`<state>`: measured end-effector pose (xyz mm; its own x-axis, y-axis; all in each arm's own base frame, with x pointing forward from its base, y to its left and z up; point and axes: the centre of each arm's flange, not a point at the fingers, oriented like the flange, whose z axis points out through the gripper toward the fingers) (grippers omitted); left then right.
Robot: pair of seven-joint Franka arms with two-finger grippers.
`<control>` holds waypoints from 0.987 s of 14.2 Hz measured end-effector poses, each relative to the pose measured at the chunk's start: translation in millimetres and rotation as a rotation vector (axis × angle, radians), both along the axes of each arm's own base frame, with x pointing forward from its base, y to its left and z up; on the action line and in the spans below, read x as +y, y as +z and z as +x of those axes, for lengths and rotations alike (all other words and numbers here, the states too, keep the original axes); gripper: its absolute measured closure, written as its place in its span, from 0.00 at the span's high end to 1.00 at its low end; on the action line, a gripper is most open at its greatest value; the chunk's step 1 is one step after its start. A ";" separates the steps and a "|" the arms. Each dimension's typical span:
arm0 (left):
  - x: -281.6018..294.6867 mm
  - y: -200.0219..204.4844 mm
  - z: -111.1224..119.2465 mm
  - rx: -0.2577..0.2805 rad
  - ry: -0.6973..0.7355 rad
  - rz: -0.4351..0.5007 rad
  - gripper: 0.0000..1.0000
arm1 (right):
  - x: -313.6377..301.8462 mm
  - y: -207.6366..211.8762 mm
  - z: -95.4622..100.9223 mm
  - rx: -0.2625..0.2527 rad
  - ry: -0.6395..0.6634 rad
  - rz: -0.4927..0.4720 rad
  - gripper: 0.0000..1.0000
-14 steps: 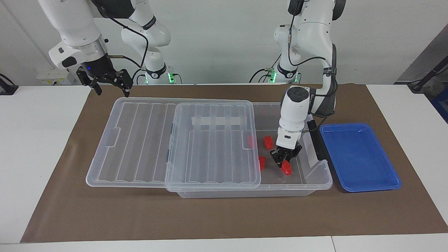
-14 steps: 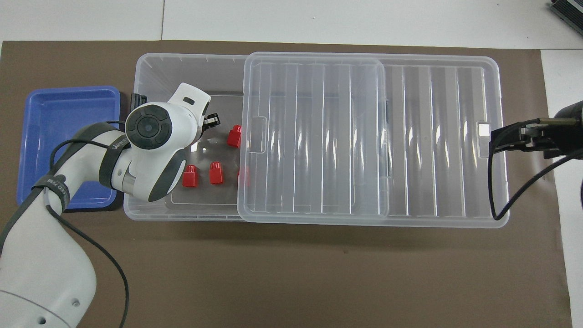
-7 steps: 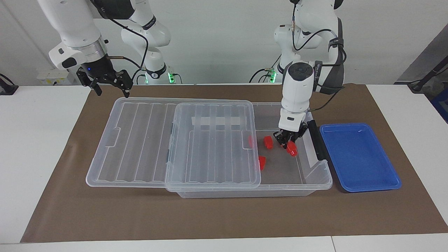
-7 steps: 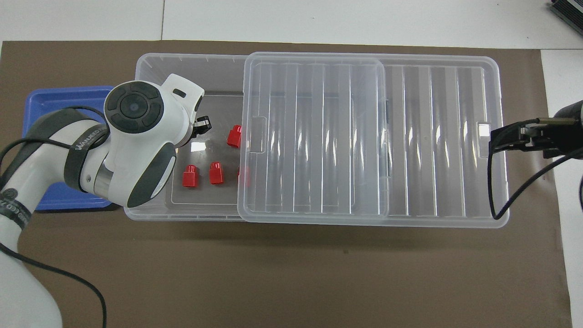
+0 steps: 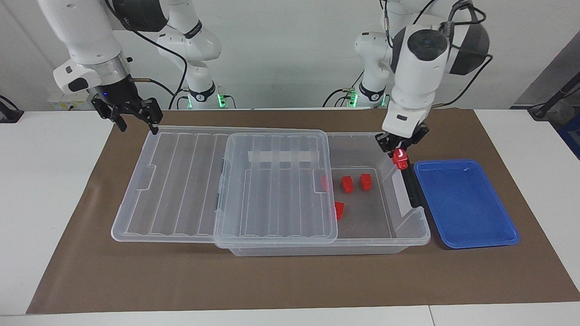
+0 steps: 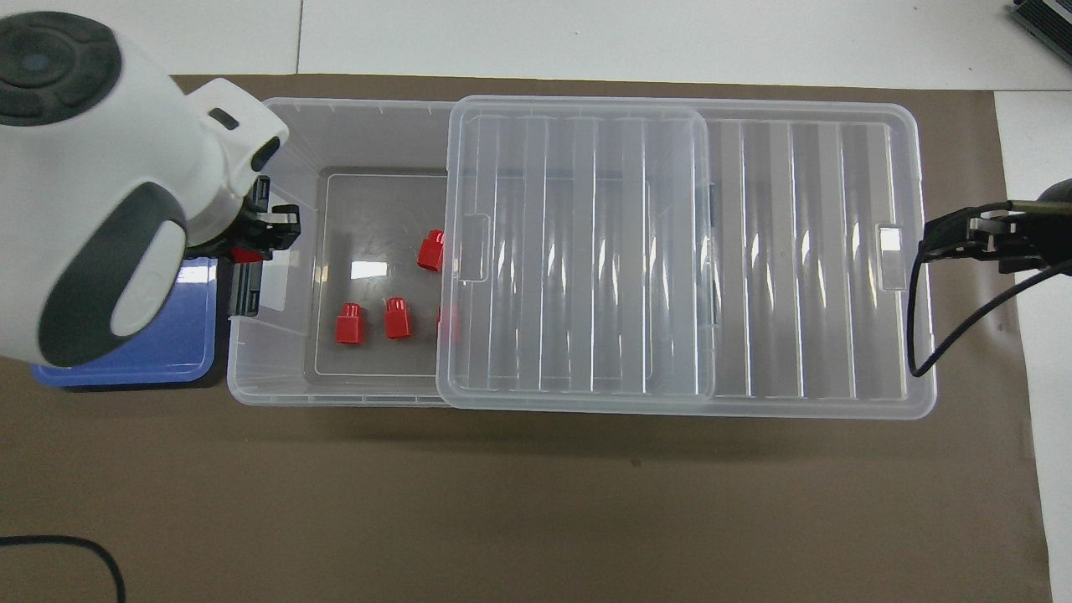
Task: Place red block in blue tray from box
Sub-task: 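Lift the red block with the left gripper and carry it to the tray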
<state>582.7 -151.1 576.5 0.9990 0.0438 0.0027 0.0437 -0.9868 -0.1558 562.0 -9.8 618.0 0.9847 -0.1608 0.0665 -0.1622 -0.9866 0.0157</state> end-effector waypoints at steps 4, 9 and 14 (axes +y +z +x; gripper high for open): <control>98.4 -0.4 21.3 0.038 -0.134 -0.021 0.34 | -33.4 -21.3 6.6 -0.044 -0.032 -0.004 0.31; 171.9 -12.7 39.9 -0.025 -0.274 0.001 0.34 | -63.8 -48.2 10.4 -0.082 -0.075 -0.008 0.01; 243.6 -100.2 42.5 -0.075 -0.321 -0.018 0.34 | -81.5 -78.1 23.2 -0.086 -0.067 -0.019 0.01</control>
<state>625.2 92.5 476.3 0.9588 -0.2730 0.0785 -0.2598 -0.9545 -0.1462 585.2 -91.3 539.8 0.9624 -0.2239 0.1538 -0.2292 -0.9732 0.0174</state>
